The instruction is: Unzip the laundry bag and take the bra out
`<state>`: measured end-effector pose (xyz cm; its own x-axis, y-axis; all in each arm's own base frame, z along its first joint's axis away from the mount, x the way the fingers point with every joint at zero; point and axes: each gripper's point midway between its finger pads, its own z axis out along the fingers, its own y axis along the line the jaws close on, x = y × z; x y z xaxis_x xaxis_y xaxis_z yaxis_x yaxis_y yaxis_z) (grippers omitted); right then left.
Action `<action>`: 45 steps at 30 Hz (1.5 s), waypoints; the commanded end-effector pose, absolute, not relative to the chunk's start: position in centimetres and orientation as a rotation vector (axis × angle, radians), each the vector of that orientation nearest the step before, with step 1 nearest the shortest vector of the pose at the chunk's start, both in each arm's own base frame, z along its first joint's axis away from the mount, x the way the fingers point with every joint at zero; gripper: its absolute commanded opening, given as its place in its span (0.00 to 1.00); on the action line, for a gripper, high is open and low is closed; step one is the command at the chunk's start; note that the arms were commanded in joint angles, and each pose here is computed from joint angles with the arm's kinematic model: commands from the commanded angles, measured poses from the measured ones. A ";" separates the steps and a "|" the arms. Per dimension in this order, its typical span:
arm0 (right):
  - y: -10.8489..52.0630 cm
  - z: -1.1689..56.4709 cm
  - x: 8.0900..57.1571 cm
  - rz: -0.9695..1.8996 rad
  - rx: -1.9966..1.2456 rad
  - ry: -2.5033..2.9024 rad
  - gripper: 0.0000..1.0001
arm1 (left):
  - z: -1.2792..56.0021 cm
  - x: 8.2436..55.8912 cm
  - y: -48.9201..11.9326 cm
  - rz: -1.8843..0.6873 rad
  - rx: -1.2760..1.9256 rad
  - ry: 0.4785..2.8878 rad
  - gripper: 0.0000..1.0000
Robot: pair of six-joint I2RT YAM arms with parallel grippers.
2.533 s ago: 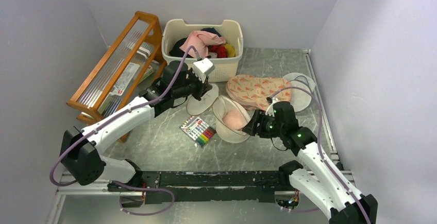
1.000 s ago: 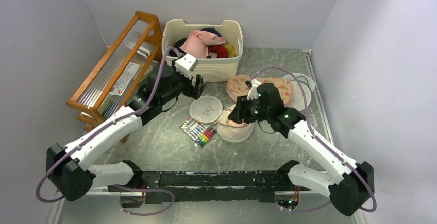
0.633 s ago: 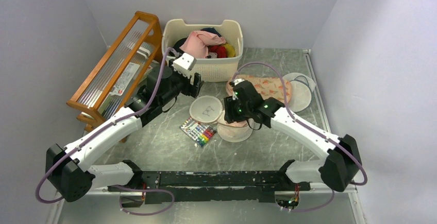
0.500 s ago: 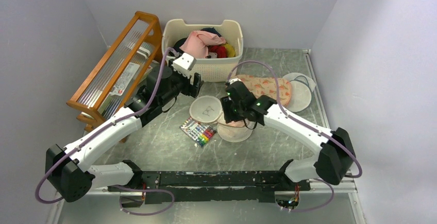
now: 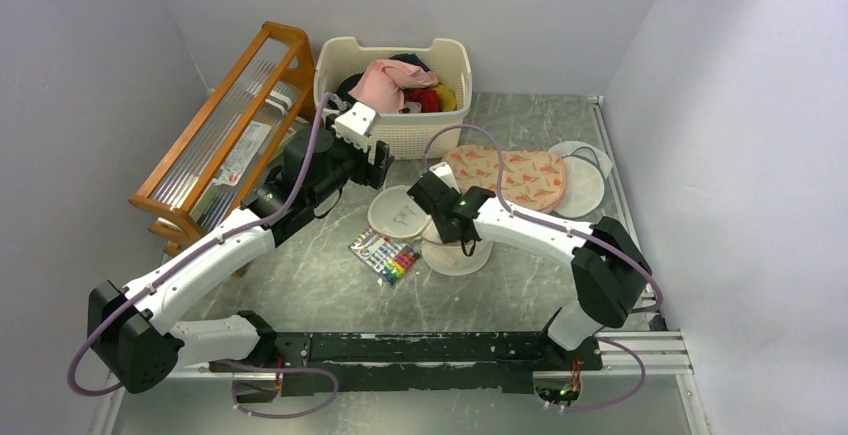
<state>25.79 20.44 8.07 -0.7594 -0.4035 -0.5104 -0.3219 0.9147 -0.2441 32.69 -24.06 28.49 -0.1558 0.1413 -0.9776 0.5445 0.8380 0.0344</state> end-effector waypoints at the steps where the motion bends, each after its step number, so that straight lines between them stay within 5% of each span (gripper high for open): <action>1: 20.6 9.6 26.6 -0.195 -0.481 2.422 0.17 | 29.5 33.0 -23.8 -0.368 0.520 1.685 0.83; 4: 20.9 11.3 26.5 -0.099 -0.445 2.365 0.00 | 29.5 33.0 -23.9 -0.375 0.524 1.686 0.83; 27: 23.9 26.3 23.8 0.620 -0.245 1.945 0.00 | 29.9 32.7 -24.0 -0.394 0.531 1.670 0.82; 45: 19.5 36.9 21.6 0.866 0.064 1.611 0.00 | 29.8 32.6 -24.3 -0.412 0.538 1.674 0.82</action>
<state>21.52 20.30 33.10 -0.3407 0.3865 -0.8571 -0.4019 0.7642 0.5044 32.65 -24.12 28.48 -0.1541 0.1444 -0.9774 0.5495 0.8347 0.0366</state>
